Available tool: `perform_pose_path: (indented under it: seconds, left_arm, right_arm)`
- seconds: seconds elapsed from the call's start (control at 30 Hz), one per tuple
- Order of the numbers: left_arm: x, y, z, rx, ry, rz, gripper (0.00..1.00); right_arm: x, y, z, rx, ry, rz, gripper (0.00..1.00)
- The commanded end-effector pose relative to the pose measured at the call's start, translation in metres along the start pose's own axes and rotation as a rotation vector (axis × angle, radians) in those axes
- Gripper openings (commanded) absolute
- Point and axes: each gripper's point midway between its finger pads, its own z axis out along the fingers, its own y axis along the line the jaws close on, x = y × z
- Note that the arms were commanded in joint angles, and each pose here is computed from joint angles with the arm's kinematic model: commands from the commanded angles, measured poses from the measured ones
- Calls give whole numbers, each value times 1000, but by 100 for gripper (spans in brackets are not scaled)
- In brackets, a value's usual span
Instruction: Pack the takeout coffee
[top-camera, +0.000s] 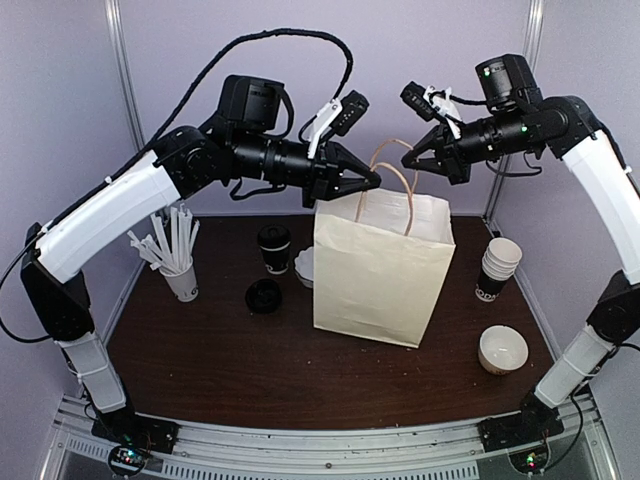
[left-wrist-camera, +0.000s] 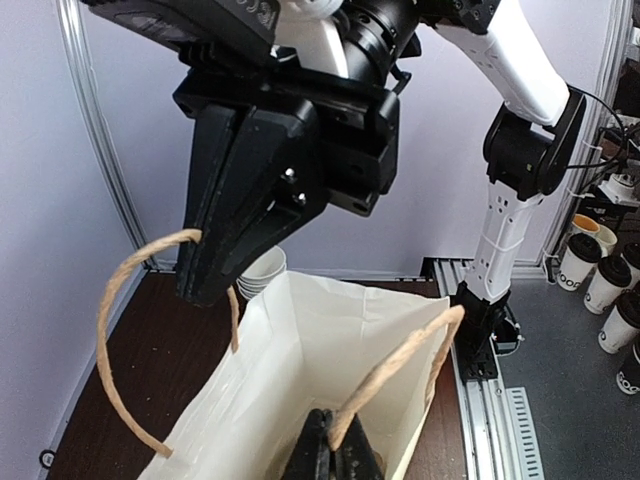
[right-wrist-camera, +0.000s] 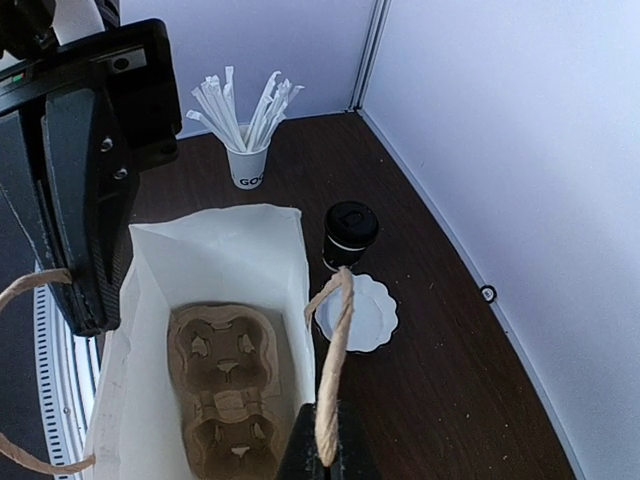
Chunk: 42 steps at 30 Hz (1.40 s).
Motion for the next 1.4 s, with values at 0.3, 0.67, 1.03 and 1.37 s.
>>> perform_pose_path:
  seconds: [0.3,0.67,1.03,1.37]
  left_arm:
    - [15,26,-18,-177,117,87,98]
    - [24,-8,-81,-178,143,191,97]
    - [53,87,-13,-190,236,98,89]
    - [69,123,33,-189,198,92,76]
  right_arm:
    - [6,-48,7,113,57,61,82]
    - [30,12,-24,-92,10,39,82]
    - [61,84,-15,-315,97,-65,73]
    - [71,96,-33,-317,113,-112,74]
